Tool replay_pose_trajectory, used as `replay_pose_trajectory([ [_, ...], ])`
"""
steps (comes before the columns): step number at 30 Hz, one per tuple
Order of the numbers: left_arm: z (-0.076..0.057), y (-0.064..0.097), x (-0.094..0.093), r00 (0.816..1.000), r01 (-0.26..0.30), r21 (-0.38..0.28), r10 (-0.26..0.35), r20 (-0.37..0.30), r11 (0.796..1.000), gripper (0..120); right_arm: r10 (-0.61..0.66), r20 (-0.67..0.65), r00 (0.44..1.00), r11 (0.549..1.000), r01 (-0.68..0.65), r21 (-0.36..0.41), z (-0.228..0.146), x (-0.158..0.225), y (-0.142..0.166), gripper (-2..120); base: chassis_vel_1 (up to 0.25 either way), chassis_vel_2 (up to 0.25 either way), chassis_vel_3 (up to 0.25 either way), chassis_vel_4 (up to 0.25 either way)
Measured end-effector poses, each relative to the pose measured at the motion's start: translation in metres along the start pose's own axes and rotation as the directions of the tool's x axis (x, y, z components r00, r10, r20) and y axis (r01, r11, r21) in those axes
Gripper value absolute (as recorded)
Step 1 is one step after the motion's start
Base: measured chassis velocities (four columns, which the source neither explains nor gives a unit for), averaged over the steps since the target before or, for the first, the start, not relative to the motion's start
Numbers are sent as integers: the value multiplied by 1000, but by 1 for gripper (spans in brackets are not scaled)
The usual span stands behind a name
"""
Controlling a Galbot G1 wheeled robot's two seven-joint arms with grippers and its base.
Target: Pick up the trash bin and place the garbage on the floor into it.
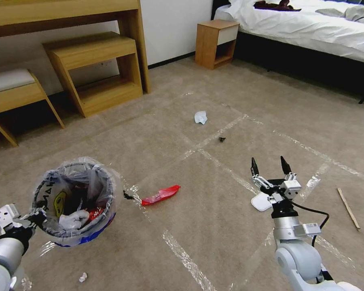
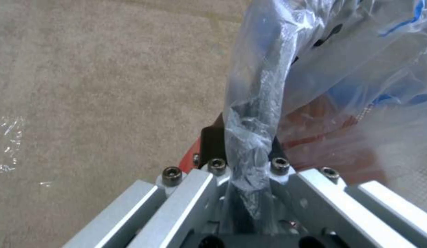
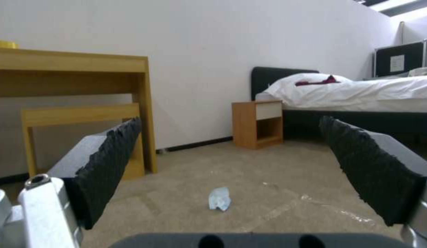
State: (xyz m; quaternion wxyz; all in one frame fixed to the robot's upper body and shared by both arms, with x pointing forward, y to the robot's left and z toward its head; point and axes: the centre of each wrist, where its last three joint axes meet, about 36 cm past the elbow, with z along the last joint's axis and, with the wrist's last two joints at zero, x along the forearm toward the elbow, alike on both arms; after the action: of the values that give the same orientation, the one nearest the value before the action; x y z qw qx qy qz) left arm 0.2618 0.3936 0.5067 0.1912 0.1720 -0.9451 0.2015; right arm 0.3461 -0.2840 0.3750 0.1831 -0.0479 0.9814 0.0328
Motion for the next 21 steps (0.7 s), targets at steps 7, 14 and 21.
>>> replay_pose_trajectory([
  [7, 1, 0, -3, 1000, 0, 7, 0, -1, 1000, 1, -9, -20, 1000, 1000, 9, 7, 3, -3, -2, 98, 0, 0, 0, 0],
  [14, 0, 2, -3, 1000, 4, 7, -4, 2, 1000, 1, -15, -30, 999, 1000, 16, 1, 8, -3, 1, 98, 0, 0, 0, 0],
  [21, -1, 3, -4, 1000, 8, 7, -8, 1, 1000, 1, -20, -32, 999, 1000, 20, -6, 11, -4, 5, 98, -52, 46, 49, -50],
])
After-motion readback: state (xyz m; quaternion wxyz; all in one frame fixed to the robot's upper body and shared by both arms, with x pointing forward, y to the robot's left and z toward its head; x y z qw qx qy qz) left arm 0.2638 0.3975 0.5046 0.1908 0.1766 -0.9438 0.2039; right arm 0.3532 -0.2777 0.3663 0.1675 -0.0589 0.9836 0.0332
